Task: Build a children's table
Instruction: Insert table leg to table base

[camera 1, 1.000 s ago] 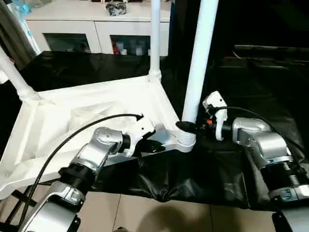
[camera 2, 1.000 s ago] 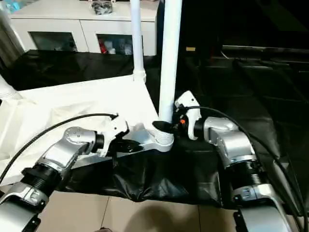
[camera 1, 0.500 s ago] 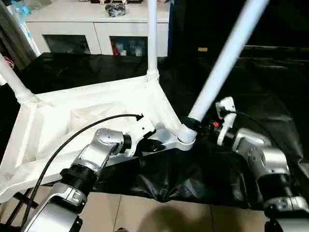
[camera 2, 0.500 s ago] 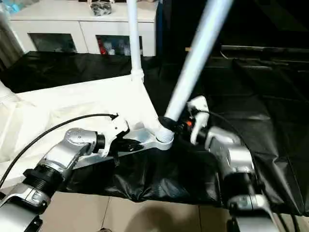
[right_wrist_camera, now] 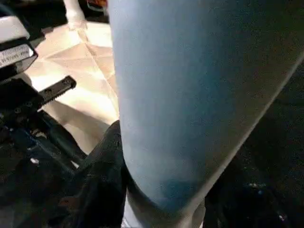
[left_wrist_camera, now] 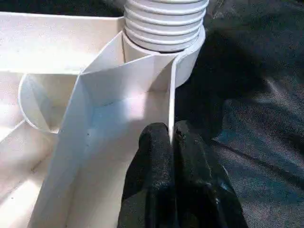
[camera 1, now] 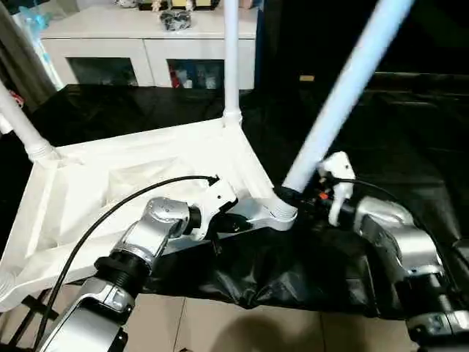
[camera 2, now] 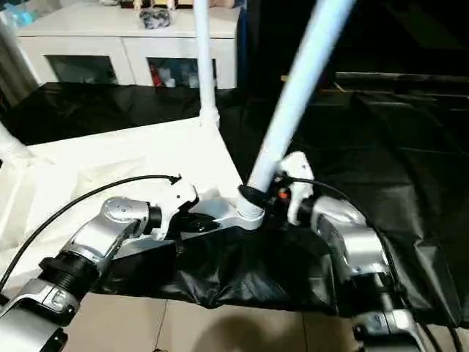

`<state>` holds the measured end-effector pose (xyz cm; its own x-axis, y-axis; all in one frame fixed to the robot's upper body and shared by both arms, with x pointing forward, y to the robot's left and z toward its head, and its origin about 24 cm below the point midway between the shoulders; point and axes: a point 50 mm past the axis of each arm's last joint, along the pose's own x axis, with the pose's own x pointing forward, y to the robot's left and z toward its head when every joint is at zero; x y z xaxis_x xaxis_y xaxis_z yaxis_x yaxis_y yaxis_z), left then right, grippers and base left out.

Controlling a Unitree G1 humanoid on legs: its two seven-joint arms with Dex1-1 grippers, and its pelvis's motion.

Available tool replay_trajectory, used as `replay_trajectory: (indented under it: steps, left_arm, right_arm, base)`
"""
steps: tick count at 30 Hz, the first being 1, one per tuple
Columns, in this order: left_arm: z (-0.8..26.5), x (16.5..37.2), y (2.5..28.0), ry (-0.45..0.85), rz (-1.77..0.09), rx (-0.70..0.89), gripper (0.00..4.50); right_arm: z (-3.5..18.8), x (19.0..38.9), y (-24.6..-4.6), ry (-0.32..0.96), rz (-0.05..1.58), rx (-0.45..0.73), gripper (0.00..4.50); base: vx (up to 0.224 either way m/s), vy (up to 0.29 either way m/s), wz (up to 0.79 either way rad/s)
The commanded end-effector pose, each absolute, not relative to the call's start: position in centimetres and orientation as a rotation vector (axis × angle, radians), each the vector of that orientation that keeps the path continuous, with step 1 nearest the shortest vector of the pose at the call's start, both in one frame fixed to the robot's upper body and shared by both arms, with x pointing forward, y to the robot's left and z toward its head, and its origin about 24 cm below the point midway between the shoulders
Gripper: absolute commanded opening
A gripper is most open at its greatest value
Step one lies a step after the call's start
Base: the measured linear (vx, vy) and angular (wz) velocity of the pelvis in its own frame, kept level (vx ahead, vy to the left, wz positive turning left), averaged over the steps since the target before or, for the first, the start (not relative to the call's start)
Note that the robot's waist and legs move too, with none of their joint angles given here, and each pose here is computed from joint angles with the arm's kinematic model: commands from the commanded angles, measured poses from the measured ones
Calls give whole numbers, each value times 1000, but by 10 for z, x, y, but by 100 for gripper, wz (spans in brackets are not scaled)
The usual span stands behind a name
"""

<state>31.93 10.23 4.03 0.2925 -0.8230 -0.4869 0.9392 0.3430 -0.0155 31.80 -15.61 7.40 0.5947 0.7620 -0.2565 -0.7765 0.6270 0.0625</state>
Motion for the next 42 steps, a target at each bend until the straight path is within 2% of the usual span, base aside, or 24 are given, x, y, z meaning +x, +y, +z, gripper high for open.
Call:
replay_trajectory:
  steps: [1, 7, 16, 24, 26, 31, 37, 38, 39, 40, 42]
  left_arm:
    - [49, 325, 105, 412, -1167, 316, 0]
    - [50, 324, 109, 414, -1184, 334, 0]
    - [57, 320, 110, 388, -1275, 365, 0]
    - [70, 317, 119, 378, -1370, 423, 0]
    - [78, 316, 123, 374, -1429, 447, 0]
    - [84, 316, 127, 377, -1461, 453, 0]
    - [90, 328, 127, 355, -1344, 424, 0]
    - [90, 331, 126, 346, -1304, 413, 0]
    - [94, 340, 121, 330, -1192, 381, 0]
    - [94, 340, 121, 330, -1192, 381, 0]
    - [96, 346, 116, 325, -1105, 363, 0]
  right_arm:
    - [44, 307, -155, 455, 932, -77, 187]
    - [37, 309, -156, 518, 978, -122, 187]
    - [39, 312, -153, 499, 1084, -117, 187]
    - [42, 304, -150, 483, 1251, -167, 187]
    - [43, 298, -147, 486, 1341, -166, 187]
    - [42, 297, -146, 487, 1375, -169, 187]
    - [40, 311, -144, 460, 1244, -160, 187]
    - [39, 316, -144, 454, 1178, -169, 187]
    - [37, 332, -147, 432, 978, -174, 187]
    - [37, 332, -147, 432, 978, -174, 187]
    - [36, 342, -147, 425, 844, -168, 187]
  base:
    - [0, 0, 0]
    - [0, 0, 0]
    - [0, 0, 0]
    - [0, 0, 0]
    - [0, 0, 0]
    - [0, 0, 0]
    - [0, 0, 0]
    - [0, 0, 0]
    - [0, 0, 0]
    - [0, 0, 0]
    - [0, 0, 0]
